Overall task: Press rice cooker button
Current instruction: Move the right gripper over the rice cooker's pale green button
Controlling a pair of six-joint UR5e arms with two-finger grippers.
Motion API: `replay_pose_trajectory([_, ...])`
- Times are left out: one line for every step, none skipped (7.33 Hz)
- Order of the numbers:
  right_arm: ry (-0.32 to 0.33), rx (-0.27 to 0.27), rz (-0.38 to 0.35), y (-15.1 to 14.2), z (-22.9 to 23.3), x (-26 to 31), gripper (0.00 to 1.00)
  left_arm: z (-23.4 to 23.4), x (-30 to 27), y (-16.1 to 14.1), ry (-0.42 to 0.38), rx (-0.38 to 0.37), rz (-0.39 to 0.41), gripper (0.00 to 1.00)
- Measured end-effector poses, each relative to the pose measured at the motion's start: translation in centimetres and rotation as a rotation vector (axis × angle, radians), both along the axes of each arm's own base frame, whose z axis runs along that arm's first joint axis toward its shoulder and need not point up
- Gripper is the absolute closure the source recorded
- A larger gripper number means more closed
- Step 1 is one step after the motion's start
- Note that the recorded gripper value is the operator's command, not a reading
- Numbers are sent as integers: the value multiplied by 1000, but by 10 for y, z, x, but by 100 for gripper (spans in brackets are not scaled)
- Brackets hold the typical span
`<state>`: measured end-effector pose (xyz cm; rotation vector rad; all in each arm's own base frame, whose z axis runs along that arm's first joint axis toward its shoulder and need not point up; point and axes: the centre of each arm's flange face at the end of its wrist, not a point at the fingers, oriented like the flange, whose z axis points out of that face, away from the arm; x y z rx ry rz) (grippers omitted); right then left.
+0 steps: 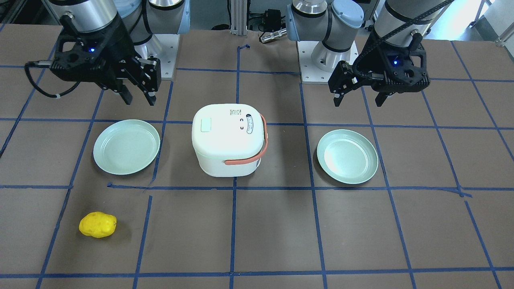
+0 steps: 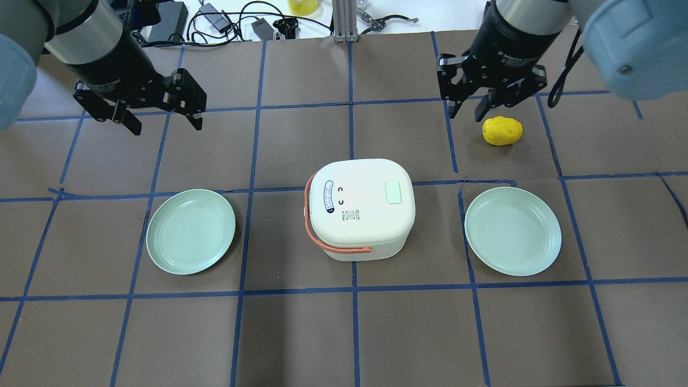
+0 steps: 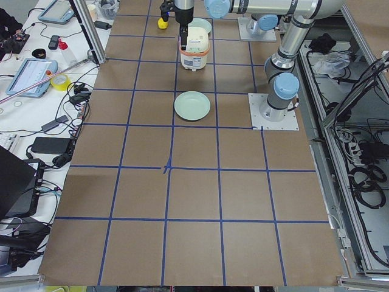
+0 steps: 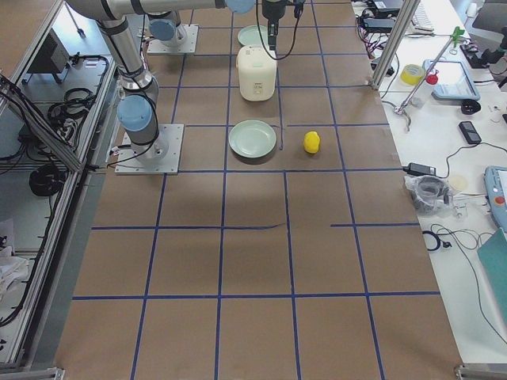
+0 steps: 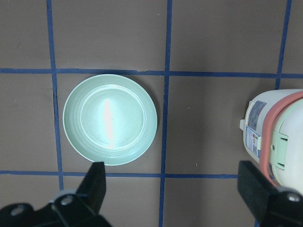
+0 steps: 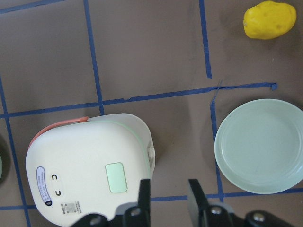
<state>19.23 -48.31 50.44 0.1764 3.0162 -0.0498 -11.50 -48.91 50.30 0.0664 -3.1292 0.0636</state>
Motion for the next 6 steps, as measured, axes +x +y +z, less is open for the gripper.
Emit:
replay_pose_trajectory([-4,26,4,5,-12,13,100,0,0,0,0,0,0,0])
replay_pose_trajectory([-8,53,8,11,-25,22,100,0,0,0,0,0,0,0])
replay_pose_trajectory([-14,75,13,15,-37,28,100,0,0,0,0,0,0,0])
replay_pose_trajectory([-16,91,22,16,-47,33,100,0,0,0,0,0,0,0])
replay_pose_trajectory([-15,102,38,14,-60,43,100,0,0,0,0,0,0,0])
replay_pose_trajectory([-13,111,56,10,-72,54,100,0,0,0,0,0,0,0])
